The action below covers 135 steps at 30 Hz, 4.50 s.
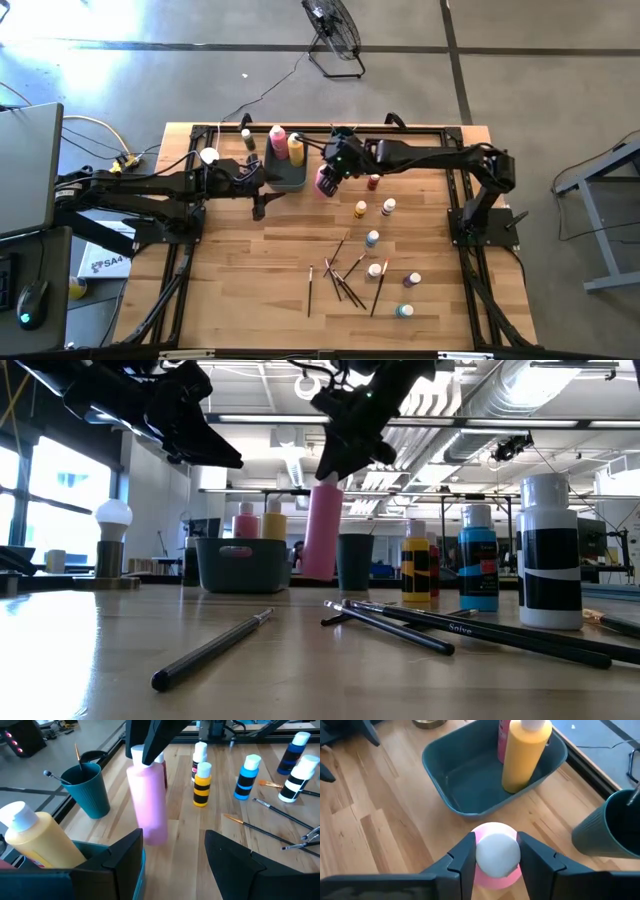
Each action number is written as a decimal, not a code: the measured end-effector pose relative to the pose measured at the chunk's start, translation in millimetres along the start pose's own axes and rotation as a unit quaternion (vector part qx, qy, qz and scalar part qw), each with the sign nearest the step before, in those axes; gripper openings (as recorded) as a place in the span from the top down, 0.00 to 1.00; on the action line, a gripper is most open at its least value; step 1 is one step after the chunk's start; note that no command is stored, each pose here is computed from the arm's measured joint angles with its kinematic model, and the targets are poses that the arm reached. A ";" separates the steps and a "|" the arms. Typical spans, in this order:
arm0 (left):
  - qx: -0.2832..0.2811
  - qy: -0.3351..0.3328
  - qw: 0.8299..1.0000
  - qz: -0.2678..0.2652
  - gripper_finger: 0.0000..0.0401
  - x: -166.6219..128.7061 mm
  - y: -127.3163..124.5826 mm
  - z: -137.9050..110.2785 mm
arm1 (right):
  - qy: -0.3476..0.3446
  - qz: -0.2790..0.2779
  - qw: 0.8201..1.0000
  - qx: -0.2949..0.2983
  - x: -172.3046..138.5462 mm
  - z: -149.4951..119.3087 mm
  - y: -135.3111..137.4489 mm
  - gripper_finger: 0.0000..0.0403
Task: Pick & Place Paint Supplies
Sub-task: Put the large pink paint bottle into the green bin
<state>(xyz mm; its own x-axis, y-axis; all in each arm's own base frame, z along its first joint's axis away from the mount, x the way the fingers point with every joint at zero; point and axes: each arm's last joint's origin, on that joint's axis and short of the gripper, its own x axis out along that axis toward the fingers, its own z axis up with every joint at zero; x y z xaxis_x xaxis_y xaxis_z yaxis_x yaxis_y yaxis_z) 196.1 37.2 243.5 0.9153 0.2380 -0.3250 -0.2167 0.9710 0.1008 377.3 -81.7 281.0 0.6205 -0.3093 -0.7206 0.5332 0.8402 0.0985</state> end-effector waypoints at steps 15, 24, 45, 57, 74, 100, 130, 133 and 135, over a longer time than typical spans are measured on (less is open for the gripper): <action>0.000 0.000 1.000 0.000 0.47 0.0 0.0 0.0 | 0.038 0.017 0.999 0.008 12.8 -8.1 3.3 0.71; 0.000 0.002 1.000 0.000 0.47 0.0 -0.1 -0.3 | 0.033 0.021 0.999 0.004 16.4 -7.6 4.8 0.69; 0.000 0.004 1.000 -0.001 0.47 0.0 -0.1 -0.6 | 0.028 0.049 0.997 -0.046 17.1 -6.2 6.7 0.41; 0.001 0.022 1.000 -0.002 0.47 -0.1 -0.4 -4.1 | 0.038 0.070 0.994 -0.075 15.3 -7.7 7.0 0.32; -0.001 0.030 1.000 -0.003 0.47 -0.2 -0.5 -5.8 | -0.009 0.079 0.985 -0.151 -101.7 2.4 -16.3 0.35; -0.014 0.044 0.999 -0.004 0.47 -0.4 -0.7 -8.5 | -0.101 0.063 0.986 -0.120 -180.2 -113.1 -65.9 0.66; -0.018 -0.006 1.000 -0.009 0.47 25.6 -2.8 -4.1 | -0.418 0.153 0.875 -0.189 -159.5 -205.6 -91.2 0.69; -0.015 0.020 1.000 -0.009 0.47 34.3 -4.0 -11.7 | -0.433 0.111 0.878 -0.172 -161.2 -202.9 -93.4 0.69; -0.002 0.039 0.999 0.002 0.47 38.6 -4.0 -17.0 | -0.439 0.100 0.877 -0.166 -162.4 -201.8 -94.1 0.69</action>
<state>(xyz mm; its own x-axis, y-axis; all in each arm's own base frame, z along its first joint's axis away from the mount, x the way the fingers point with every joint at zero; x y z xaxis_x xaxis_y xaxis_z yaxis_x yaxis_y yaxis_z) 226.6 42.8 214.6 0.8852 0.2434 -0.3965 -0.2223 0.9699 0.0991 110.3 -20.6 250.3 0.9638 -0.2429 0.1102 0.2575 0.9550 -0.1473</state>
